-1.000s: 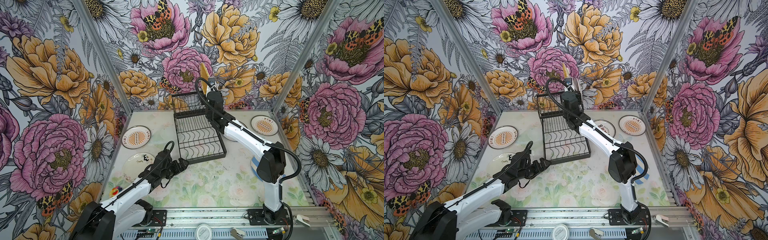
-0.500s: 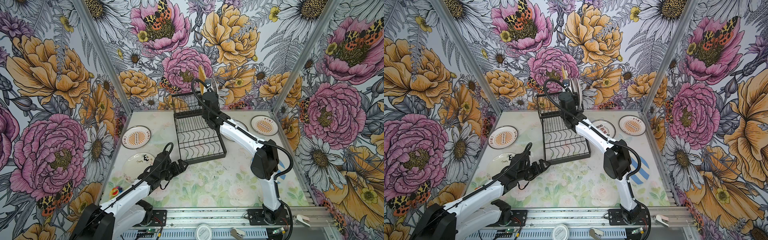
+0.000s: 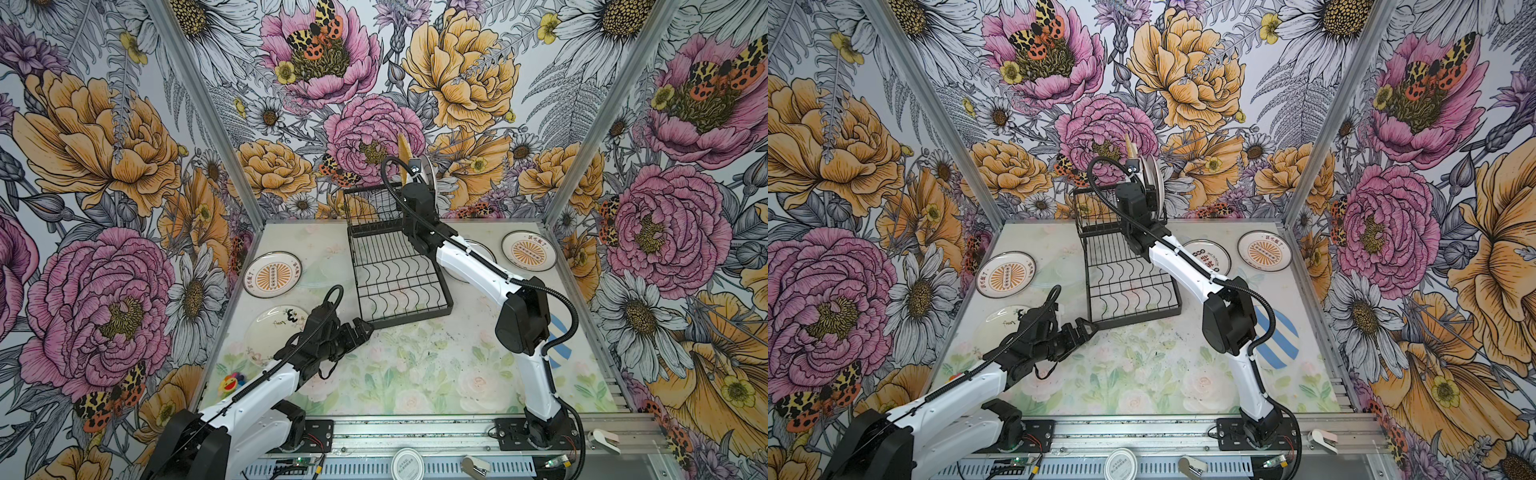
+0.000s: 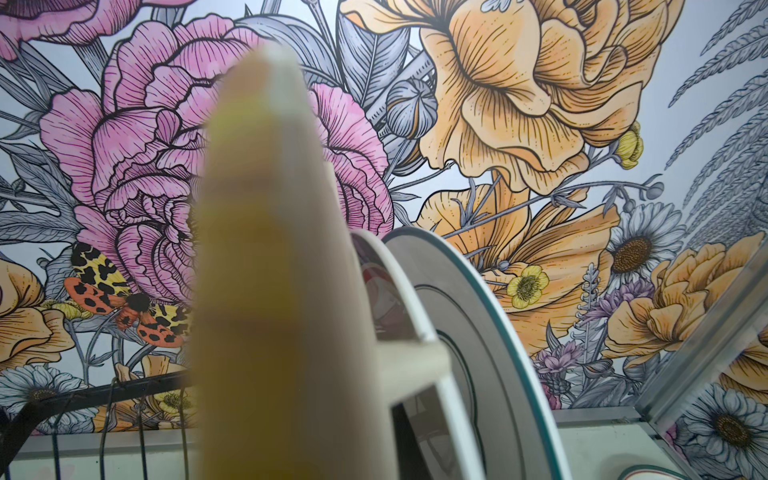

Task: Load the plates into the dish rack
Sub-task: 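Carry the upright tray over the rack and lower it into a slot, then open the right gripper and draw it back from the rack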

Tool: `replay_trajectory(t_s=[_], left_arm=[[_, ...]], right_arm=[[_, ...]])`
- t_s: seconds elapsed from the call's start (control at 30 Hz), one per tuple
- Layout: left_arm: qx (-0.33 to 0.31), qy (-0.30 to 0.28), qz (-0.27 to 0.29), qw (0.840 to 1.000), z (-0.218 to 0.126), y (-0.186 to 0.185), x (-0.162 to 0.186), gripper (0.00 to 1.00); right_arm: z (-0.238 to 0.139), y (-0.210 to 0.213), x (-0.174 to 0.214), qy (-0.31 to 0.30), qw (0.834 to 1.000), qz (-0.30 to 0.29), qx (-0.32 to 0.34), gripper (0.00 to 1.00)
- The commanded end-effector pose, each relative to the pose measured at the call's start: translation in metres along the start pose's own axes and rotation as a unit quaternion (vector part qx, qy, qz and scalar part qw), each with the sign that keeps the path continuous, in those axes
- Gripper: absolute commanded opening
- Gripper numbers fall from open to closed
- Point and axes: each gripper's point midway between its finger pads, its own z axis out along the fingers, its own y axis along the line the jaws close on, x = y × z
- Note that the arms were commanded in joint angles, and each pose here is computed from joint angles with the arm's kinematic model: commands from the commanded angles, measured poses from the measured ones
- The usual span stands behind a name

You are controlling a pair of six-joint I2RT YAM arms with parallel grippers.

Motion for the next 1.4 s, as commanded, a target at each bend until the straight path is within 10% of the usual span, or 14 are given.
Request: replay_trajectory(t_s=[0.0,0.73,1.37], left_arm=[[0.01,-0.011,-0.001,1.0,-0.002,0.0,-0.003,0.99],[0.008,-0.012,-0.005,1.0,-0.003,0.005,-0.002,0.99],[0.01,-0.015,-0.004,1.0,-0.004,0.002,-0.004,0.99]], right_arm=[[0.002,-0.01,-0.022,-0.024,0.999,0.04,0.015,0.0],[0.004,-0.017,0.004,0.007,0.999,0.038,0.006,0.0],[-0.007,-0.024,-0.011,0.003,0.999,0.04,-0.005,0.28]])
